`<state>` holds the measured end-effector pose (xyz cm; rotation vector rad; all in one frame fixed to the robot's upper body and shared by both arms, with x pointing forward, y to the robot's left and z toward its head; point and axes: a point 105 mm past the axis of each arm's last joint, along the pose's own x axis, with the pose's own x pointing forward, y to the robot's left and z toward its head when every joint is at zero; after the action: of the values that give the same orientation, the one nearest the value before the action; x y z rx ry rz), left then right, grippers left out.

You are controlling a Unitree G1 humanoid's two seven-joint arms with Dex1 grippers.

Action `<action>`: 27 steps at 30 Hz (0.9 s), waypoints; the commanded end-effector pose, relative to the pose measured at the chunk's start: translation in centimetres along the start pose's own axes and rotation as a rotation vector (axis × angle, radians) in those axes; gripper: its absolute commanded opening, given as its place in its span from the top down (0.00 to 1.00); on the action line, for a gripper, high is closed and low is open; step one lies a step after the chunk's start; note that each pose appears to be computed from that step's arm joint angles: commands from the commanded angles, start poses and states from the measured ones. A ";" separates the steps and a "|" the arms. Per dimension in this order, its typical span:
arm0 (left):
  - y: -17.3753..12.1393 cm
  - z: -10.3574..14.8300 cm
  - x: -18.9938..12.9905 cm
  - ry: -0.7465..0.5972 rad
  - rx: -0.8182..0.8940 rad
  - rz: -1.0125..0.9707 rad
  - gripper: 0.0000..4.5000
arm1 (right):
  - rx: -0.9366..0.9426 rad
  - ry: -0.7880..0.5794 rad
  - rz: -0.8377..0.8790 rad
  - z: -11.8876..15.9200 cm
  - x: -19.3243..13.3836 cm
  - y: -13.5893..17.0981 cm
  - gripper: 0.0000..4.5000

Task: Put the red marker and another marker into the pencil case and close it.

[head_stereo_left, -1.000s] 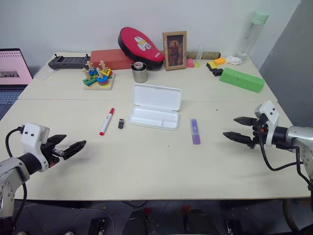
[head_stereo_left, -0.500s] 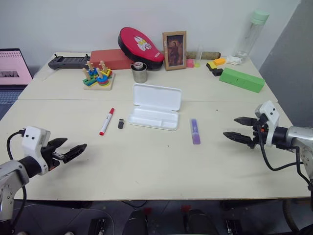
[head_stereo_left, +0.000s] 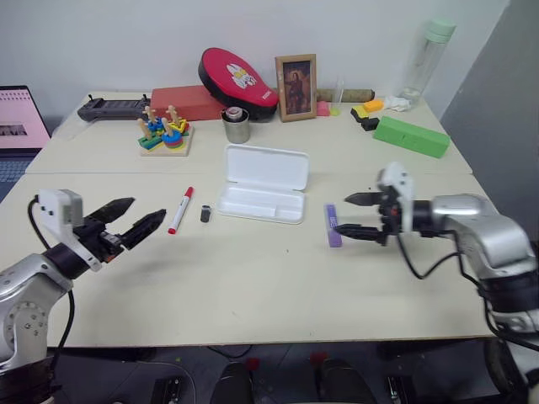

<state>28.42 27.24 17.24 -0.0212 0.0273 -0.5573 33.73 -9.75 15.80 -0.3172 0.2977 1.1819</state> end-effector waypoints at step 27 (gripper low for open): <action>-5.1 0.8 2.0 0.117 0.107 -0.361 0.00 | -0.101 0.172 0.014 0.1 10.3 -1.9 0.09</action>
<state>27.65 22.20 17.10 0.0754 0.1340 -0.8997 38.43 -1.53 11.40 -0.4650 0.4143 1.2200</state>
